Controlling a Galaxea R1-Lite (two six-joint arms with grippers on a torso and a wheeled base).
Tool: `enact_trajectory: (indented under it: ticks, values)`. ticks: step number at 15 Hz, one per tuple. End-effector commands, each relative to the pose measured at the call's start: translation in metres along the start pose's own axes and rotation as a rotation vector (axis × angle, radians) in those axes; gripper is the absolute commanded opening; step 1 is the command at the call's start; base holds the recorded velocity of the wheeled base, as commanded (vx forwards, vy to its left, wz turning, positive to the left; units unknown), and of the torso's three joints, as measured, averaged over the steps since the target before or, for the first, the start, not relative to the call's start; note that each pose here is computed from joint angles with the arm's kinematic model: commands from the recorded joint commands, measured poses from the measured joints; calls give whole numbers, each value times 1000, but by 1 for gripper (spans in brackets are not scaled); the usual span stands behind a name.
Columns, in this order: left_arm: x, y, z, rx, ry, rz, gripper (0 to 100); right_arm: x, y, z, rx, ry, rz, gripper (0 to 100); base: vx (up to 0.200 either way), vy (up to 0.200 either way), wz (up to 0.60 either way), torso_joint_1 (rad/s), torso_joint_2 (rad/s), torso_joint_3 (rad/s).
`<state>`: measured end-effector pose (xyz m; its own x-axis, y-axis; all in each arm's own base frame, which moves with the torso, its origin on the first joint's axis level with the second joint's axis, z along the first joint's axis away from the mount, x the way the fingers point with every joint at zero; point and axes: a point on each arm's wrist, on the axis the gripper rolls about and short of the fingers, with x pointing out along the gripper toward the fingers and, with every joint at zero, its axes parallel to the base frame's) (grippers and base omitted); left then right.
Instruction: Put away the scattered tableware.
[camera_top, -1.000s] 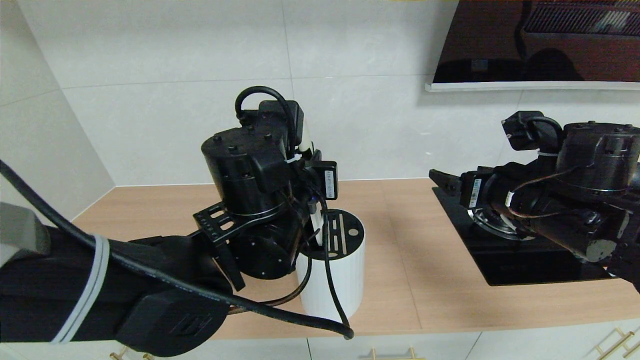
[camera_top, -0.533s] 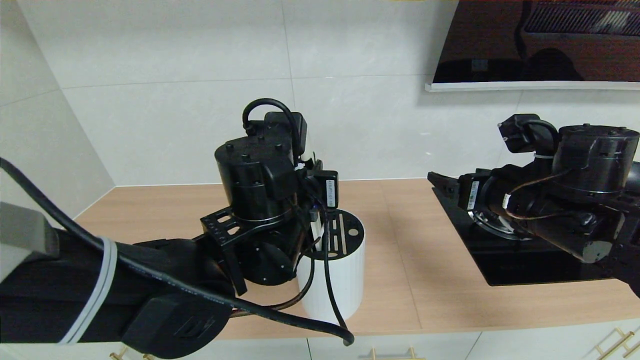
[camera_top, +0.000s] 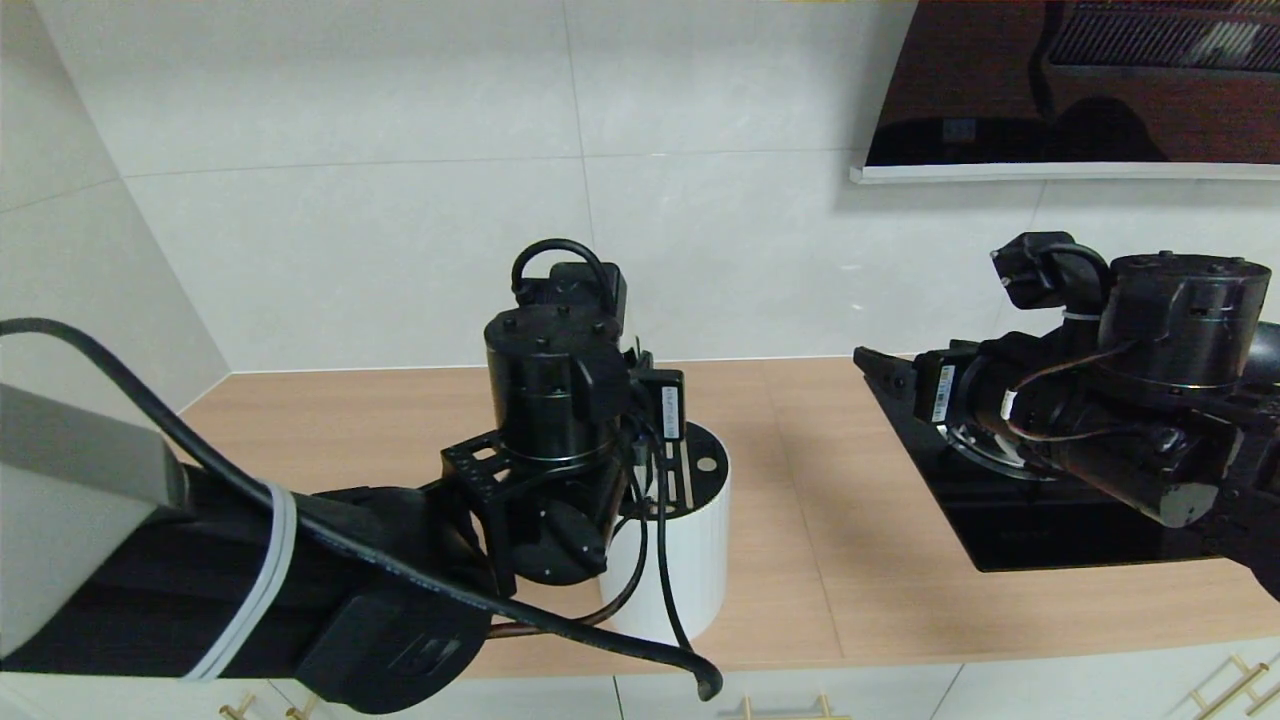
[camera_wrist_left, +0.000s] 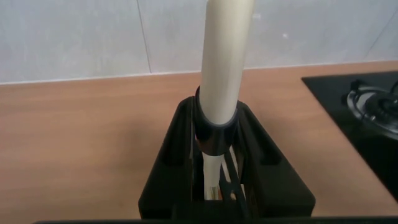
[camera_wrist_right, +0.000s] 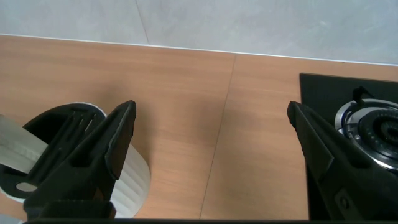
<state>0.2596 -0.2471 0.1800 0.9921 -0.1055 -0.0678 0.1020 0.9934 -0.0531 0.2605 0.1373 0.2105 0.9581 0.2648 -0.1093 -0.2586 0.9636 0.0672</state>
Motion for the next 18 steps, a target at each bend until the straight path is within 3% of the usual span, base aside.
enact_trajectory:
  ticks: [1, 9, 16, 17, 18]
  values:
    - [4, -2, -13, 24, 31, 4, 0, 0, 0, 0, 0, -1, 0, 100, 0, 0, 0, 0, 0, 0]
    - [9, -3, -42, 74, 99, 10, 0, 0, 0, 0, 0, -1, 0, 100, 0, 0, 0, 0, 0, 0]
    - [10, -3, -45, 80, 106, 11, 0, 0, 0, -1, -1, 2, -1, 100, 0, 0, 0, 0, 0, 0]
    - [10, -3, -45, 80, 106, 11, 100, 0, 0, -1, -1, 2, -1, 100, 0, 0, 0, 0, 0, 0]
    - [10, -3, -44, 78, 104, 11, 100, 0, 0, -1, -1, 2, -1, 100, 0, 0, 0, 0, 0, 0]
